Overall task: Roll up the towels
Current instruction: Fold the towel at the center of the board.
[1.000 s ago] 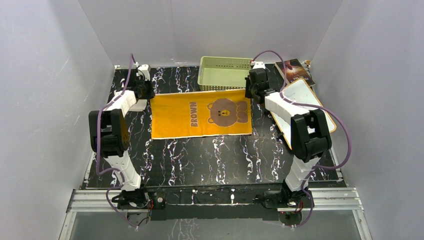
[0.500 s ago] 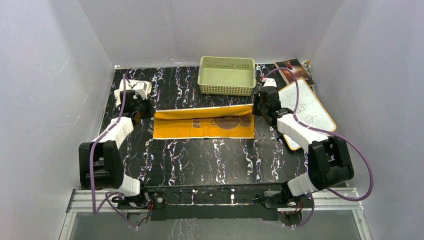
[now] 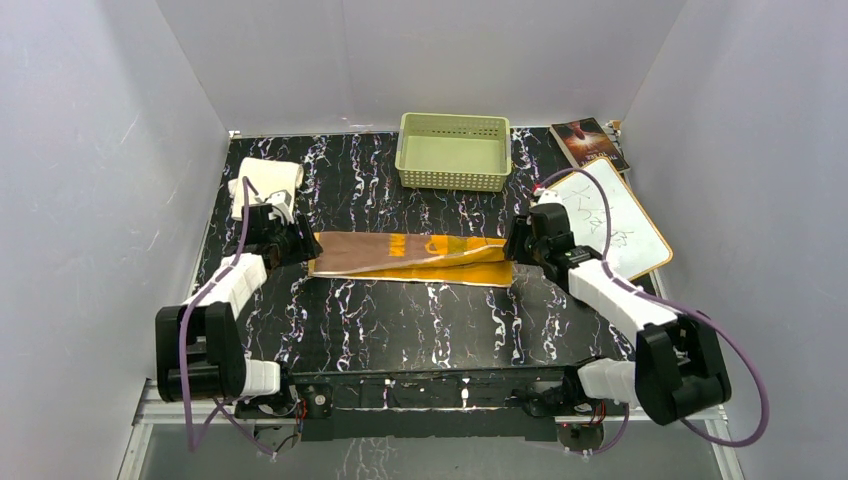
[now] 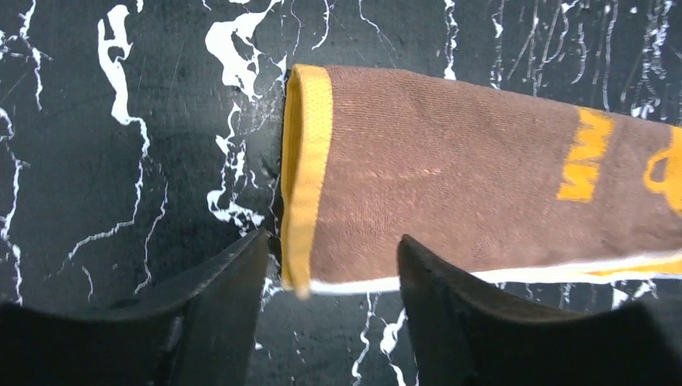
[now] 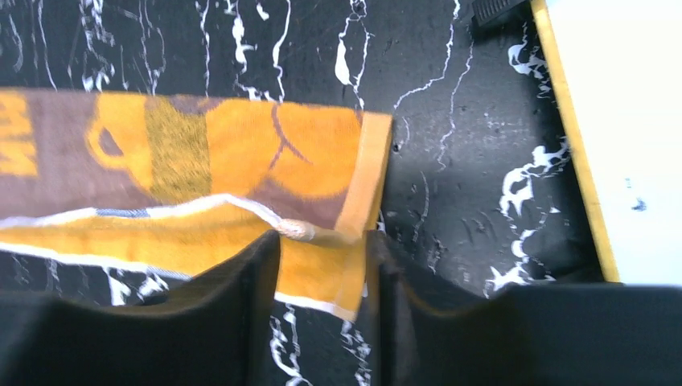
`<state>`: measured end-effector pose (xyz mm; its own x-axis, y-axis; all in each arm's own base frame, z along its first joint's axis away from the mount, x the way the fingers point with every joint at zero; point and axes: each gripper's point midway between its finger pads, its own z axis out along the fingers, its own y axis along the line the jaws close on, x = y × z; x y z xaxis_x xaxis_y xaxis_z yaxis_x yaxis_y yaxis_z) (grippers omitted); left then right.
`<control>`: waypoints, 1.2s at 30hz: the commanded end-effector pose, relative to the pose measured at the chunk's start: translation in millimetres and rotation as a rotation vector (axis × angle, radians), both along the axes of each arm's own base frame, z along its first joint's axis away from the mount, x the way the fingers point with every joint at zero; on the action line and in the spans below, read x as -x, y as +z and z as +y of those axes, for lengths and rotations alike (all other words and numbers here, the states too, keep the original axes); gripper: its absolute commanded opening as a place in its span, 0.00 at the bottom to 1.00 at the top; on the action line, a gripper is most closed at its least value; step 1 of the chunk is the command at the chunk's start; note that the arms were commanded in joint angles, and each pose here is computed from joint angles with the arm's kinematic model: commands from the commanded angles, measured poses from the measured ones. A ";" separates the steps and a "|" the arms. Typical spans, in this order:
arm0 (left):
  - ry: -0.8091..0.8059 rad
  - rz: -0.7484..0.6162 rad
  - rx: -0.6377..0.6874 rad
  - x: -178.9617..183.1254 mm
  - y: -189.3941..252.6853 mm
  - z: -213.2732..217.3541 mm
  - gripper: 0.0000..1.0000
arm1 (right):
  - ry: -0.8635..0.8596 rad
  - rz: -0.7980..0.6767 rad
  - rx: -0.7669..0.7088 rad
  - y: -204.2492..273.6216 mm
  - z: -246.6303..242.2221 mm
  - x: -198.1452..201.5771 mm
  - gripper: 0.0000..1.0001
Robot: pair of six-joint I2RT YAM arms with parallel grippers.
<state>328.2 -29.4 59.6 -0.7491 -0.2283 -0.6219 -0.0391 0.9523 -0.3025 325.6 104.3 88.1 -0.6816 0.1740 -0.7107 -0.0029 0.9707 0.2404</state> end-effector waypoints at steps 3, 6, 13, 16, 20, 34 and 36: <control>0.024 -0.101 0.018 2.9 46.4 0.0 0.75 | -0.050 -0.134 -0.041 35.4 -9.3 12.3 0.64; 0.025 -0.132 0.024 -2.8 61.1 -0.6 0.82 | -0.105 -0.287 -0.062 75.2 -18.8 8.4 0.73; -0.071 0.145 0.073 -4.5 7.6 -12.2 0.78 | -0.041 -0.300 -0.101 92.0 2.9 -20.9 0.72; -0.069 0.260 0.091 -7.1 -20.2 -6.7 0.73 | 0.016 -0.276 -0.131 87.7 18.7 -30.6 0.72; -0.081 0.303 0.145 -11.9 -33.6 -6.1 0.70 | 0.066 -0.291 -0.148 98.2 29.1 -37.5 0.72; -0.136 0.460 0.292 39.1 -55.5 -30.8 0.45 | 0.065 -0.302 -0.144 98.3 26.0 -31.2 0.72; -0.122 0.480 0.279 44.3 -58.4 -28.6 0.30 | 0.069 -0.302 -0.146 98.5 26.7 -31.2 0.73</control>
<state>334.1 -53.6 23.3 -0.9214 -0.2347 -0.3097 -0.0347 0.8435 -0.5360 348.5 127.1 155.9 -0.5404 0.2374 -0.8072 -0.1130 0.9302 0.3493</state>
